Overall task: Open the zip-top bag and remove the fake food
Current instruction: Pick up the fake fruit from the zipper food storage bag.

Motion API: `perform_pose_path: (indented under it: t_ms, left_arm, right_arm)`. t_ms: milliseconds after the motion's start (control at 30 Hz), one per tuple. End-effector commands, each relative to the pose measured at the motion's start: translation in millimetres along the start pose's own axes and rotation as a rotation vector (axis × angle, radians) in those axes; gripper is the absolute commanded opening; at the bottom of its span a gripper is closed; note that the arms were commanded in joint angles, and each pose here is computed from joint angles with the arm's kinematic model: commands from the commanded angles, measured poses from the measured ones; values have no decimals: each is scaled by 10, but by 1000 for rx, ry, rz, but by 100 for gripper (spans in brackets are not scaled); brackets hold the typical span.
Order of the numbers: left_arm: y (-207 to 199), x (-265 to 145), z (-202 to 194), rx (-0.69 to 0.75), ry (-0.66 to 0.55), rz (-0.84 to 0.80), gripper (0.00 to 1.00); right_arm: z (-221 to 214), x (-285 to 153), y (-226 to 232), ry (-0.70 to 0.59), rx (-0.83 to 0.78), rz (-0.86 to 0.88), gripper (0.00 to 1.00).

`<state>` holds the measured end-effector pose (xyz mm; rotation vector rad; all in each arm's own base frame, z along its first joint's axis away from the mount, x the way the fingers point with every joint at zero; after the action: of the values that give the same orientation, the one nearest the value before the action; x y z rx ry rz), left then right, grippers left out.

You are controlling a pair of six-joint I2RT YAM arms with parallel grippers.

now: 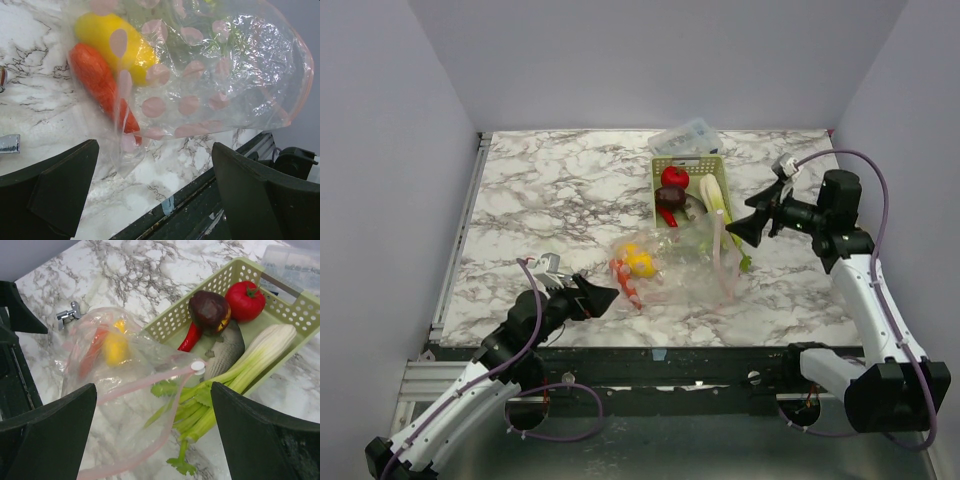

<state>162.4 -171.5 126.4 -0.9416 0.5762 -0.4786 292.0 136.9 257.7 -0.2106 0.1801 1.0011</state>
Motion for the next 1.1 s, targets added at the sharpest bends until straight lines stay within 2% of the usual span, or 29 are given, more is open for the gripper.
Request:
perform_pose_path:
  t_ms: [0,333,700,1067]
  left_arm:
    - [28,8,-5,-8,-6,-2,99]
    - [67,8,16,-25,-35,-4,99]
    - [56,33,-12,-45,-30,-27,99]
    - [-68,123,-17,-116,-30,-98,99]
  right_arm:
    - [-94,-162,195,-17,64,69,97]
    - [-393,-218,406,30,87,117,92]
    - [-776,-209,633,95,144,240,73]
    - [-831,-68,649,93,185,307,68]
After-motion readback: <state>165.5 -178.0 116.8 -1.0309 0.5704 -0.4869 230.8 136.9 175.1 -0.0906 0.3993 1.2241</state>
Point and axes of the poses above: each gripper's point midway between its finger pads, its own x axis out along the fingers, its own y axis along the line the jaws close on, z = x × y, the point moved 1 cm from there along -x, back along the fingers, and after that the axes turned 13 degrees about -x, right-handed, at the moved point
